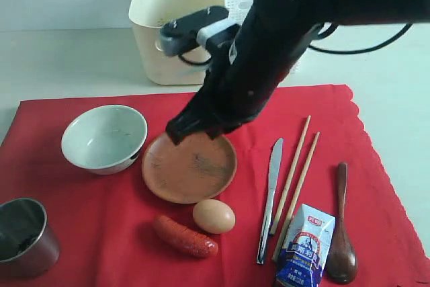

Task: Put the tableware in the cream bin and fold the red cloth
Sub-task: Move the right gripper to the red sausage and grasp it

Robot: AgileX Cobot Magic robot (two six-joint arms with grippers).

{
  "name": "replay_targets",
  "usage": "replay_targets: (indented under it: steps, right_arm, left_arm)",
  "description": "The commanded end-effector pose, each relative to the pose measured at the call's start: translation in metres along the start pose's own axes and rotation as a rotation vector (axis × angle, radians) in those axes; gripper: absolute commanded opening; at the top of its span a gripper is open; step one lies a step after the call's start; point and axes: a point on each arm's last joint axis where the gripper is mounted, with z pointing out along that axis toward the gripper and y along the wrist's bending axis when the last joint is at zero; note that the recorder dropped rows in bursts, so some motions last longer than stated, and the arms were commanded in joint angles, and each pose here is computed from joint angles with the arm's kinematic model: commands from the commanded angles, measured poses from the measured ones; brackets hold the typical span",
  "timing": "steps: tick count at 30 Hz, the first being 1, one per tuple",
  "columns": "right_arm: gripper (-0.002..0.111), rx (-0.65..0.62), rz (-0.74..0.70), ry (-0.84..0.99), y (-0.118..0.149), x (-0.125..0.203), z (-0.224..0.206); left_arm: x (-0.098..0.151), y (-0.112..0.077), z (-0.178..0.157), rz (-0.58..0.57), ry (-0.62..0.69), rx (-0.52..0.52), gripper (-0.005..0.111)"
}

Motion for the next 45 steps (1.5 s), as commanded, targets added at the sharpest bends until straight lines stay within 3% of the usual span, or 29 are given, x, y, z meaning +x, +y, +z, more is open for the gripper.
replay_targets:
  steps: [1, 6, 13, 16, 24, 35, 45]
  right_arm:
    - [0.000, -0.022, -0.064, 0.040, 0.022, 0.019, 0.011]
    - [0.007, -0.021, 0.000, 0.110, 0.033, 0.039, 0.021]
    - [0.038, -0.020, 0.008, 0.146, 0.038, 0.053, 0.029]
    - [0.045, -0.027, 0.006, 0.091, 0.038, 0.048, 0.030]
    - [0.045, -0.106, -0.009, 0.168, 0.045, 0.054, 0.046]
    - [0.045, -0.054, -0.044, 0.265, 0.039, 0.065, 0.084]
    - [0.045, -0.054, -0.034, 0.254, 0.039, 0.064, 0.087]
  left_arm:
    - [-0.001, 0.000, -0.001, -0.001, -0.013, 0.002, 0.001]
    - [-0.001, 0.000, -0.001, -0.001, -0.013, 0.002, 0.001]
    - [-0.001, 0.000, -0.001, -0.001, -0.013, 0.002, 0.001]
    - [-0.001, 0.000, -0.001, -0.001, -0.013, 0.002, 0.001]
    - [-0.001, 0.000, -0.001, -0.001, -0.013, 0.002, 0.001]
    - [-0.001, 0.000, -0.001, -0.001, -0.013, 0.002, 0.001]
    - [-0.001, 0.000, -0.001, -0.001, -0.013, 0.002, 0.001]
